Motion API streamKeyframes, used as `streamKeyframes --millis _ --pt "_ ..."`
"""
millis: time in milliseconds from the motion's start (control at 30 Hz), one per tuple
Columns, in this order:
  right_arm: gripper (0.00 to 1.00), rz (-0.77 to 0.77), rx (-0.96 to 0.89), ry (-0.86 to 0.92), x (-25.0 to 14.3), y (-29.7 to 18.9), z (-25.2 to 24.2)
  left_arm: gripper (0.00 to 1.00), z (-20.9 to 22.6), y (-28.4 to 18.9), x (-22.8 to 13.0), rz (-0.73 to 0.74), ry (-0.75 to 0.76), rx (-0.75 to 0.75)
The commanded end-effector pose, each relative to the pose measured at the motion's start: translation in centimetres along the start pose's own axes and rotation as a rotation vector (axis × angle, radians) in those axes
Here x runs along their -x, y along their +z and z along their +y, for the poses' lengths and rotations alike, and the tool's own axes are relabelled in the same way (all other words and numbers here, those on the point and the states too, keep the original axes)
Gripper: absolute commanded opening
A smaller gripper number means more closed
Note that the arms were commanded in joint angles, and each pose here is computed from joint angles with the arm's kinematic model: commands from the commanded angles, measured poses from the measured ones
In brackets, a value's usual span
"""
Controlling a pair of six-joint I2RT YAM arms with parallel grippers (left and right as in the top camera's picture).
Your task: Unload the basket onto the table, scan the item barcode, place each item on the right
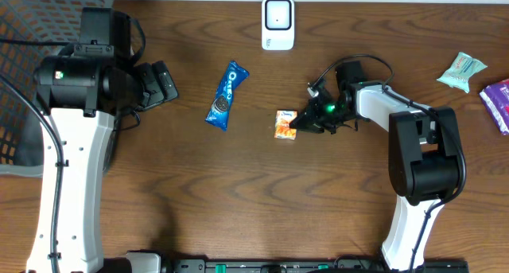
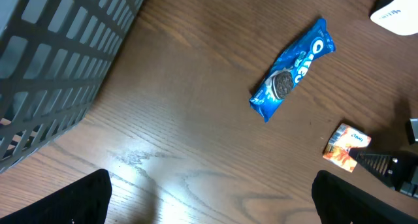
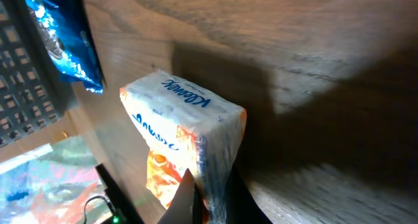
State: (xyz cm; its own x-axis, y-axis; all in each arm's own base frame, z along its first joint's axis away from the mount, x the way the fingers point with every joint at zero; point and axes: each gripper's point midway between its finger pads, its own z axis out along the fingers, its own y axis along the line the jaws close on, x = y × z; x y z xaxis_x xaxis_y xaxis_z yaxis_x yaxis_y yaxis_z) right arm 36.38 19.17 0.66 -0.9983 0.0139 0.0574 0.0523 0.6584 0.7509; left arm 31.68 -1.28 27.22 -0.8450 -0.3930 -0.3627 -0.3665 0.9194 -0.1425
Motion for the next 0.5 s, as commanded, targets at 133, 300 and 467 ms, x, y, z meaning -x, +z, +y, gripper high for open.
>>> streamKeyframes --millis 133,300,467 --pt "0.01 0.066 0.403 -0.182 -1.7 -0.9 6.1 0.98 0.4 0.1 0.2 -0.004 0.003 0.018" --pt "0.01 0.074 0.702 -0.323 -2.5 -3.6 10.4 0.98 0.4 0.1 0.2 -0.004 0.002 0.018" --pt "0.01 0.07 0.719 -0.344 -2.5 -3.8 10.6 0.98 0.4 0.1 0.2 -0.004 0.002 0.018"
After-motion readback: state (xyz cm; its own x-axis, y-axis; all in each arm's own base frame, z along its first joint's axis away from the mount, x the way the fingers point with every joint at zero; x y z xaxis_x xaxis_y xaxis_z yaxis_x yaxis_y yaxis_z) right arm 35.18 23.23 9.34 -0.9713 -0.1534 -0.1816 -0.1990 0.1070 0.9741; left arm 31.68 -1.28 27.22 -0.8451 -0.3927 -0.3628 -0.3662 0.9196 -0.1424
